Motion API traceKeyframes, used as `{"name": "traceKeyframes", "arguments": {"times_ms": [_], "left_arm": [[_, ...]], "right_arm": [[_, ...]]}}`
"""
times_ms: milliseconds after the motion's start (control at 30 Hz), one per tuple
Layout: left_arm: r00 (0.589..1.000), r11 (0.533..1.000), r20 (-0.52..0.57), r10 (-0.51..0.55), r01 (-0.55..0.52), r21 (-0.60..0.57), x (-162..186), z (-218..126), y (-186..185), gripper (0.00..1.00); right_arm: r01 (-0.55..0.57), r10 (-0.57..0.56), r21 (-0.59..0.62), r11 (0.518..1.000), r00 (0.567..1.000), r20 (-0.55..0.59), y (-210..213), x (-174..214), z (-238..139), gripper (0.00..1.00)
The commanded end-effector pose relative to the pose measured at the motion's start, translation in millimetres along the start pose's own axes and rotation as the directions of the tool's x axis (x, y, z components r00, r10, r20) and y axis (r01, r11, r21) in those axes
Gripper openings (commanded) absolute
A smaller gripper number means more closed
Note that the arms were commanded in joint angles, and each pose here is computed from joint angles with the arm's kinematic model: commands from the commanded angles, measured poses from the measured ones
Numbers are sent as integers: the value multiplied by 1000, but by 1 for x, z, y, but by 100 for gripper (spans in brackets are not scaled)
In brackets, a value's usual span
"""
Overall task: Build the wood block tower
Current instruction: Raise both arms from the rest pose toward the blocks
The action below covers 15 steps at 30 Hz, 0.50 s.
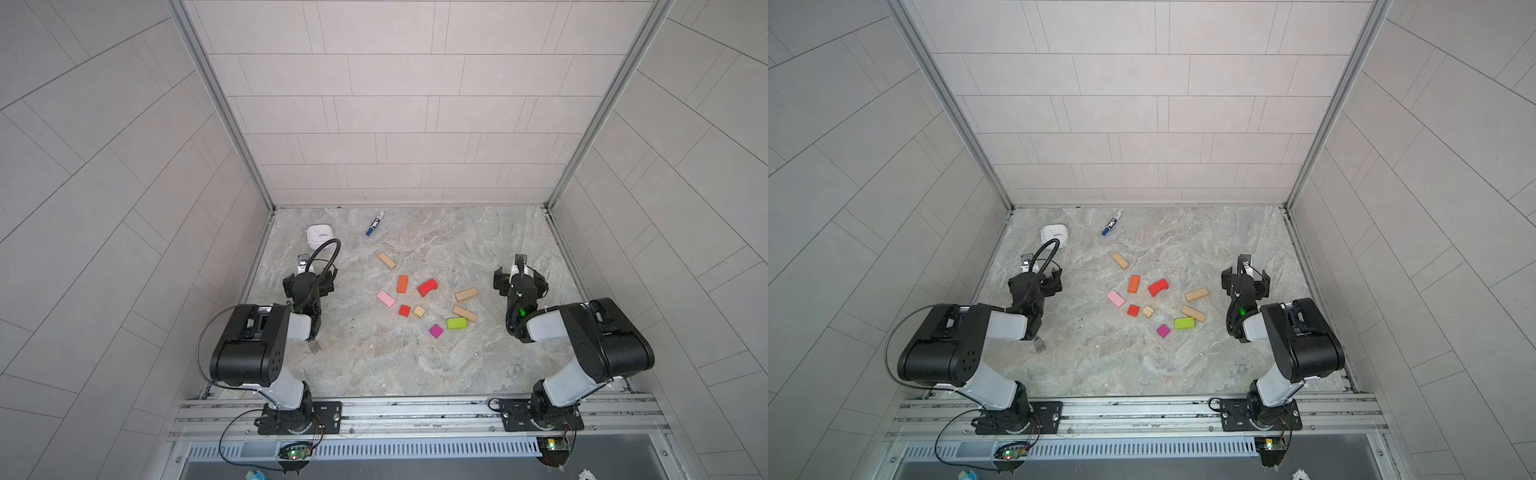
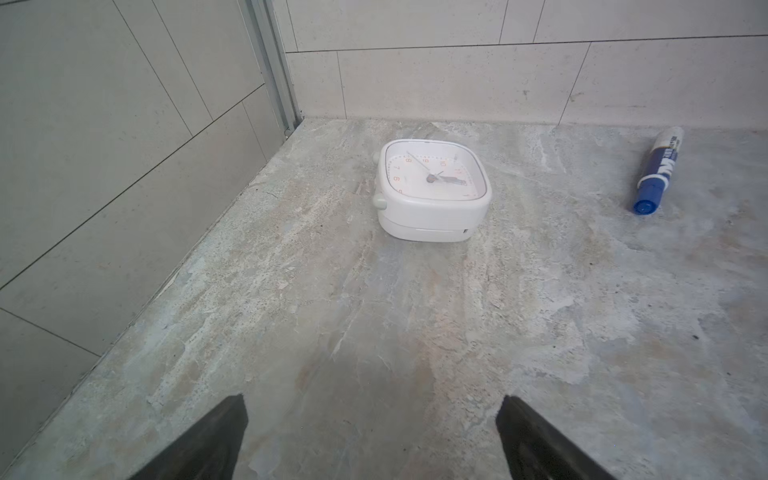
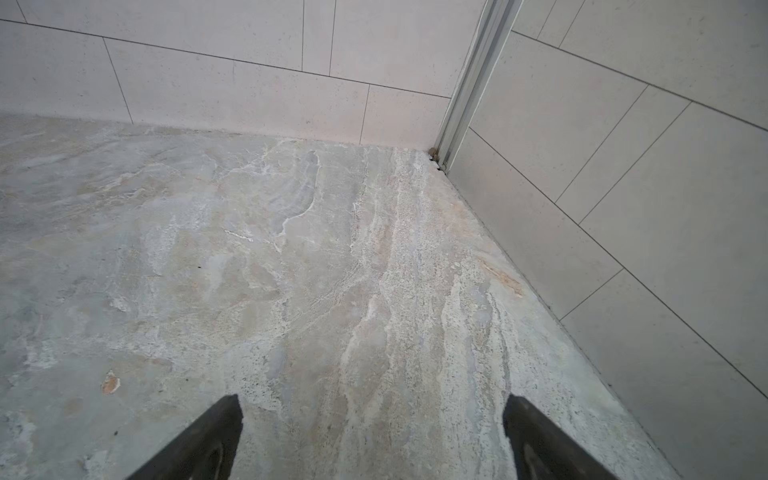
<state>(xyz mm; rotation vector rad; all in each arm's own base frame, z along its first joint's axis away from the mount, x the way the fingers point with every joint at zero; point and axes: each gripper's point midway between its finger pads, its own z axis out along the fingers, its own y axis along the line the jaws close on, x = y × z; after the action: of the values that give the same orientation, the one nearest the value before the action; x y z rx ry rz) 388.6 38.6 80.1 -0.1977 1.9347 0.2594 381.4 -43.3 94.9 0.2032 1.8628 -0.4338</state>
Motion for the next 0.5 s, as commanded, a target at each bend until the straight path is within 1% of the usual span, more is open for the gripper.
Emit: {"name": "traceKeyframes", "arguments": {"times_ms": [0, 467], "left_arm": [[999, 1000, 31, -16, 16, -3, -10, 1, -1, 100], [999, 1000, 29, -15, 15, -4, -9, 1, -1, 100]], "right_arm": [[3, -3, 2, 1000, 1000, 10, 0, -3, -1, 99], [4, -4, 1, 1000, 1000, 11, 0, -3, -1, 99]]}}
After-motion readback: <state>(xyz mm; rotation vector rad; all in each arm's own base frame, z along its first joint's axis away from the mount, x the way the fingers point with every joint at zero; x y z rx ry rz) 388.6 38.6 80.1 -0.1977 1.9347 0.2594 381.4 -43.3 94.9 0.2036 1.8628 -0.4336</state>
